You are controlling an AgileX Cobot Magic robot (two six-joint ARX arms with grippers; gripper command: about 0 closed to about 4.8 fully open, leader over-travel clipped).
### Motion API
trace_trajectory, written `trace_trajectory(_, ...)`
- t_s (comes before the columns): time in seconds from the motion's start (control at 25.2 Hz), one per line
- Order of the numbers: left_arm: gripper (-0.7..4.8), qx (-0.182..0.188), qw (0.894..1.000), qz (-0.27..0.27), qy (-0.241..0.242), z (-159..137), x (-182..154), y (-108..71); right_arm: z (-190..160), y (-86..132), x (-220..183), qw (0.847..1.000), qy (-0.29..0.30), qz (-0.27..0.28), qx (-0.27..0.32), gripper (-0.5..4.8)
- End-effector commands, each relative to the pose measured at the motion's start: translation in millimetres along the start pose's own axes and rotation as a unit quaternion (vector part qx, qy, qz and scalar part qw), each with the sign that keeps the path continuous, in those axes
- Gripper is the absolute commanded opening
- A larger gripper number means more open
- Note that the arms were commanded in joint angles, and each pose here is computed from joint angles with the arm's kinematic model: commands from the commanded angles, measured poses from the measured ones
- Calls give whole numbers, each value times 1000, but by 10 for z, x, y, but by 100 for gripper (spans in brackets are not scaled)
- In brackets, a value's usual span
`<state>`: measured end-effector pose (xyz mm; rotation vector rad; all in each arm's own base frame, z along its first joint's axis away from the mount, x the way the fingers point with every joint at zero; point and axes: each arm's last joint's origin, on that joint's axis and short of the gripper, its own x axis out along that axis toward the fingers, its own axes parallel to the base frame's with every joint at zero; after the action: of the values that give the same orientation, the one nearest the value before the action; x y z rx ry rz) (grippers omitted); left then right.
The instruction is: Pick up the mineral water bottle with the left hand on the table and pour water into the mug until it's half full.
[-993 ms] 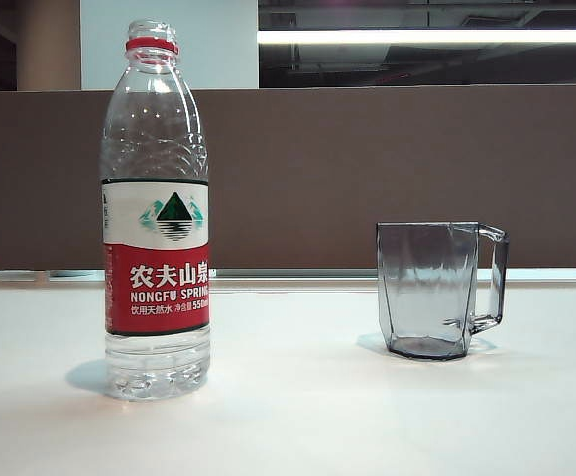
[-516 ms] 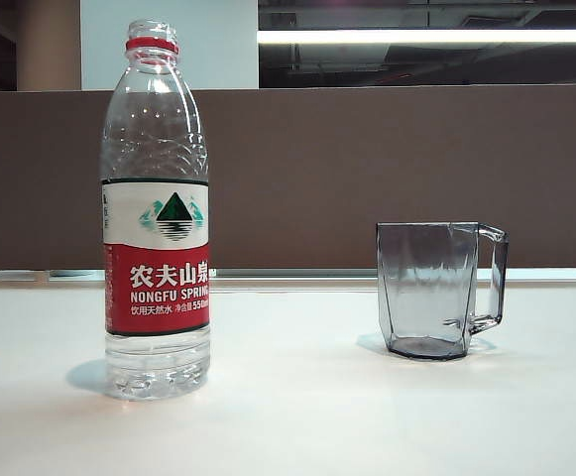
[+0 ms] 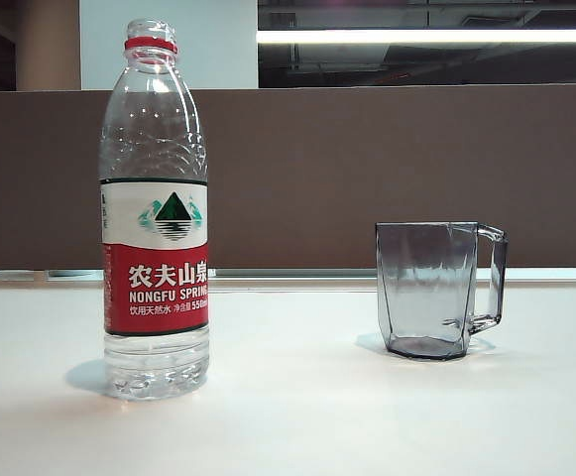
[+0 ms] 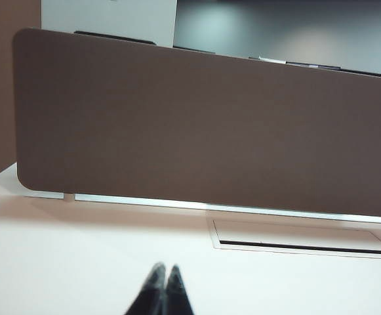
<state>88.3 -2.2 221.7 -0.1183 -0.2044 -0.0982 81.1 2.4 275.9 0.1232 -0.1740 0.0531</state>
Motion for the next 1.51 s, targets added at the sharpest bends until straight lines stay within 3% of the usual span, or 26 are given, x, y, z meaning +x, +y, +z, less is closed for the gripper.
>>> trace_trajectory(0.04, -6, -6, 1000, -21, 8, 109, 73, -47, 189, 66, 133, 997, 16, 69, 3, -9)
trace_trajectory(0.28, -6, -17, 993, -107, 46, 280, 303, -264, 418, 195, 385, 990, 49, 128, -12, -9)
trace_trajectory(0.6, -6, -27, 980, -184, 67, 322, 321, -459, 360, 390, 312, 975, 140, 171, -25, -9)
trace_trajectory(0.87, -6, -37, 950, -287, 114, 245, 204, -695, 291, 646, 187, 956, 172, 233, -39, -9)
trace_trajectory(1.03, -5, -37, 940, -312, 131, 217, 164, -747, 272, 742, 111, 944, 178, 271, -55, -9)
trace_trajectory(1.11, 124, -36, 940, -313, 133, 211, 161, -749, 261, 764, 85, 940, 183, 281, -61, -9)
trace_trajectory(1.15, 263, -35, 939, -312, 136, 202, 161, -748, 251, 767, 78, 938, 188, 284, -64, -9)
trace_trajectory(1.19, 479, -33, 938, -312, 145, 178, 158, -747, 239, 768, 69, 936, 194, 286, -67, -9)
trace_trajectory(1.51, 479, -24, 934, -308, 181, -23, 141, -741, 200, 758, 53, 931, 214, 287, -76, -9)
